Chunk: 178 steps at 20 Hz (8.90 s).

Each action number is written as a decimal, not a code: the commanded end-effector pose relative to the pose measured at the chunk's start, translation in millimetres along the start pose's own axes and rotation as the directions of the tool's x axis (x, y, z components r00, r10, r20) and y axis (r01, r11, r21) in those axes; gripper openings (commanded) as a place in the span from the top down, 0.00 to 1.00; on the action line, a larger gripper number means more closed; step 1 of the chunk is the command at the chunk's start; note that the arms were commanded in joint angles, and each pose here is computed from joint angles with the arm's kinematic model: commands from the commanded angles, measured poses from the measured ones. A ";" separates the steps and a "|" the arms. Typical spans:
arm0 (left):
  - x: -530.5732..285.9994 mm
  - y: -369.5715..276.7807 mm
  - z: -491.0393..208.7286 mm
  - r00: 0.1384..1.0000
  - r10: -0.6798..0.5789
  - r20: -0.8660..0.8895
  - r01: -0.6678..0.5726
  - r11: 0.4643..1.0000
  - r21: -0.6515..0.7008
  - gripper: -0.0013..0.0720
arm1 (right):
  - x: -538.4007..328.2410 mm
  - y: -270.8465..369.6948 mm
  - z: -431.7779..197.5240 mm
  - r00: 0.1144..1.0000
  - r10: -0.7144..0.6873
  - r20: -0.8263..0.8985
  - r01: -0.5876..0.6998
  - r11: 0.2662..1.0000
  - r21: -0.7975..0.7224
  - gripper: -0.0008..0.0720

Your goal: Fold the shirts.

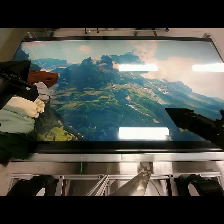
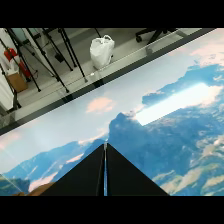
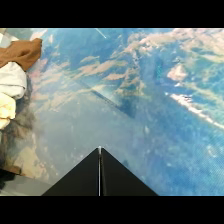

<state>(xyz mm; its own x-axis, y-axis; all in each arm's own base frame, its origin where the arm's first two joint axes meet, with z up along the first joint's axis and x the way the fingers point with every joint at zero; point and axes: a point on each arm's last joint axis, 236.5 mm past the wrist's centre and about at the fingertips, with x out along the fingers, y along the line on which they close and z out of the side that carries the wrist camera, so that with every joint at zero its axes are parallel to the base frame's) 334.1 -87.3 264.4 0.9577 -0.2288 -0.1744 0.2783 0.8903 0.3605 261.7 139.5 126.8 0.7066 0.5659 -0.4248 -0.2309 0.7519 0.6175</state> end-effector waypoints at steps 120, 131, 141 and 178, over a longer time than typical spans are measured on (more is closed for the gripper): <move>-6.1 -313.4 -151.5 0.022 -0.889 -0.458 0.426 0.422 -0.800 0.95 | 113.1 -61.7 33.9 0.891 0.297 -0.344 -0.211 0.941 0.266 0.97; -41.3 -102.5 59.3 0.679 -0.718 -0.155 0.529 0.624 -0.575 0.95 | -130.2 114.7 185.3 0.861 0.231 0.453 -0.016 0.902 -0.431 0.97; 156.0 -155.6 -157.5 0.371 -0.840 -0.396 0.334 0.519 -0.787 0.00 | 161.6 -157.9 93.0 0.991 0.024 -0.130 0.008 0.970 0.242 0.43; 52.1 -169.0 -304.9 0.348 -0.855 -0.384 -0.195 0.335 -0.922 0.03 | 201.5 -285.6 52.5 0.894 0.050 -0.445 0.167 0.885 0.435 0.97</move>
<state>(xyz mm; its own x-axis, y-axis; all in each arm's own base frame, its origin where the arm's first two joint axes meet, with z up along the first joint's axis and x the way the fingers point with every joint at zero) 294.0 -113.7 -73.7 0.0700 -0.6718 -0.7375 -0.1846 0.7178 -0.6713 502.9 17.0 -114.2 0.3106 0.6749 -0.6694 0.2290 0.6304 0.7418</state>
